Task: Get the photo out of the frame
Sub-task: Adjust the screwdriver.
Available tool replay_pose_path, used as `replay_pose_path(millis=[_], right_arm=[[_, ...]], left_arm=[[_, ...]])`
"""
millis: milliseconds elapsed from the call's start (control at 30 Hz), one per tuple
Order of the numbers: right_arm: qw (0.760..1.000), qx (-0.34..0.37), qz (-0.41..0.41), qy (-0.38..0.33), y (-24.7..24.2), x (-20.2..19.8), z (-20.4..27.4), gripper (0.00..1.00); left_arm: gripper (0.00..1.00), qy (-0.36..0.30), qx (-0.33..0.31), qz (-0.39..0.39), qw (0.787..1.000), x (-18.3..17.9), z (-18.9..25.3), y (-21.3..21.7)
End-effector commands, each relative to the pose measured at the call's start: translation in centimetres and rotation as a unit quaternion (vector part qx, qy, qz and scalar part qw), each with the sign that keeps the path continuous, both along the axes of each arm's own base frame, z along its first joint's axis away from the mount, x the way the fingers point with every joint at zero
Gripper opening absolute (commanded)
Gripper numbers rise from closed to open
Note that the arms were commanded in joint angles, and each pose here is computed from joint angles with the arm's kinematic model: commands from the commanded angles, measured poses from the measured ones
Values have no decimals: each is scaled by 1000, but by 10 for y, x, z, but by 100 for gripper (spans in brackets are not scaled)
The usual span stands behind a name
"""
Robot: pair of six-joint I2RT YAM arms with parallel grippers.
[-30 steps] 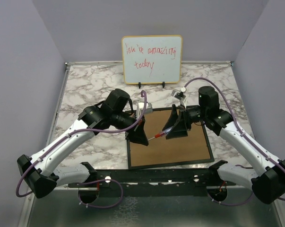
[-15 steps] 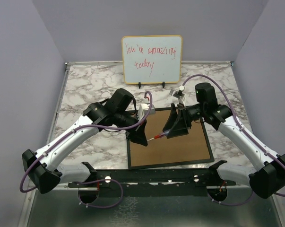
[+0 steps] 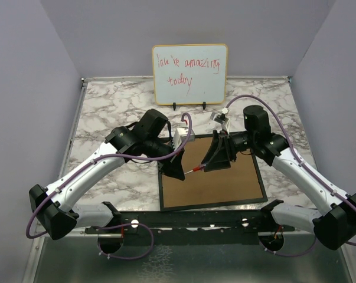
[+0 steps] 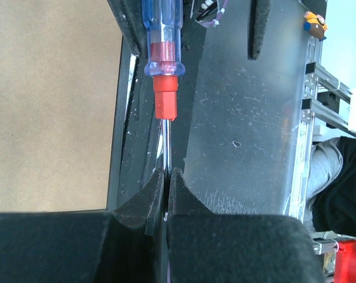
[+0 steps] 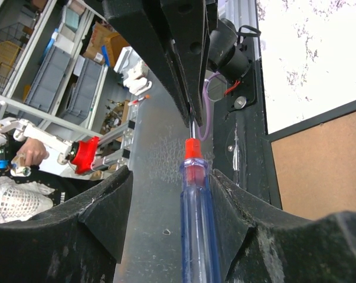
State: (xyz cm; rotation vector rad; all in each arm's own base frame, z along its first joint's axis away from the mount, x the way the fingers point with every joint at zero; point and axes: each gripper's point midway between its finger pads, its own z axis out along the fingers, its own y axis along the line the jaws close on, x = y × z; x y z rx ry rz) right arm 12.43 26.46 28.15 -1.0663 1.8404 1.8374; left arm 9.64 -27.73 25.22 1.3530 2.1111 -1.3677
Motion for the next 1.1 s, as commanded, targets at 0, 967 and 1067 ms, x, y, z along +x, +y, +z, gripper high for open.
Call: replay_pose_path(millis=[0, 967, 1067], right_arm=[[1000, -7, -18, -10, 1, 1, -4, 57], [999, -8, -42, -13, 3, 5, -5, 1], [995, -40, -89, -9, 4, 20, -17, 1]], left_arm=[[0, -28, -9, 6, 1000, 9, 7, -3], [33, -48, 12, 60, 997, 23, -2, 2], [63, -72, 30, 111, 991, 42, -5, 6]])
